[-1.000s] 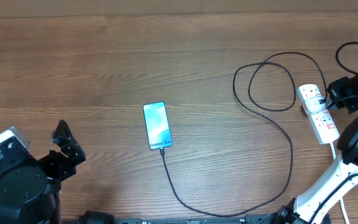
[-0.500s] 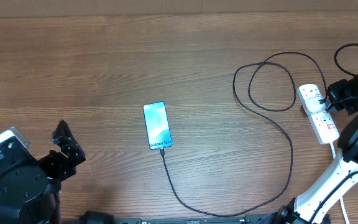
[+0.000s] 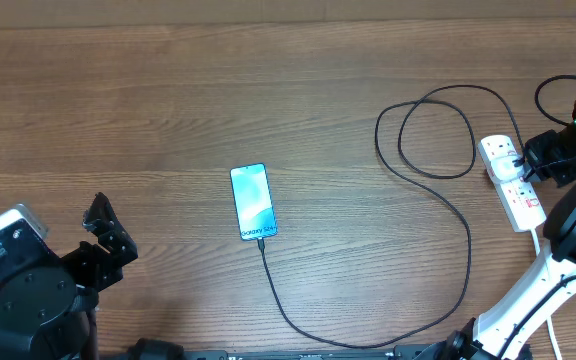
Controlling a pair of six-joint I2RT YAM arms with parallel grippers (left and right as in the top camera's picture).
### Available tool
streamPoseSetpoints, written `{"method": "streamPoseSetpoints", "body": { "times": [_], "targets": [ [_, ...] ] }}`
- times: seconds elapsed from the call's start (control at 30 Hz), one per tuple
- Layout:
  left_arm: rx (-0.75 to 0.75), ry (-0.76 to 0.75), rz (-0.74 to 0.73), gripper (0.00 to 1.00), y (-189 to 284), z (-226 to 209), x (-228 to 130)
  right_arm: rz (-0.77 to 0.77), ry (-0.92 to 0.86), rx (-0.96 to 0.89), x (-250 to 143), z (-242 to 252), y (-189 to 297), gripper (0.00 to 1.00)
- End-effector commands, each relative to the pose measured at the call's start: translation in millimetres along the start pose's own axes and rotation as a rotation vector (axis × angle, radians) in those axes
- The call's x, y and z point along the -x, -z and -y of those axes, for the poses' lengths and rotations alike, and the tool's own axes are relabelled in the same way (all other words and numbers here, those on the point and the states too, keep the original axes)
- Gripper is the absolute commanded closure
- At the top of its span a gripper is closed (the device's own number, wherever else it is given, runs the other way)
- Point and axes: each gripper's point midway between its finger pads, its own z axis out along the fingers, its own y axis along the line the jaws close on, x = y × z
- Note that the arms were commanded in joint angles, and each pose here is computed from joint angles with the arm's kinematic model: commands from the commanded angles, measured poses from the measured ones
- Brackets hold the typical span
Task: Plug charger to phone and switch on socket
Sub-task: 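Press the orange switch on the power strip with the right gripper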
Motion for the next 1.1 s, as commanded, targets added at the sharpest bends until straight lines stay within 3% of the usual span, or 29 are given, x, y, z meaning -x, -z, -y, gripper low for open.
{"method": "streamPoseSetpoints", "body": {
  "times": [0.0, 0.23, 0.53, 1.07],
  "targets": [
    [0.012, -0.02, 0.011, 0.0, 0.7, -2.6, 1.3, -0.05, 0.033, -0.01, -17.1, -8.3, -14.7, 0.96],
    [0.012, -0.02, 0.011, 0.0, 0.7, -2.6, 1.3, -0.038, 0.025, -0.007, -14.8, -8.4, -10.6, 0.96],
    [0.012, -0.02, 0.011, 0.0, 0.7, -2.6, 1.3, 0.002, 0.027, 0.057, -4.0, -5.8, 31.5, 0.96],
    [0.012, -0.02, 0.011, 0.0, 0.7, -2.5, 1.4, -0.004, 0.079, 0.068, 0.2, -10.4, 19.9, 0.96]
  ]
}}
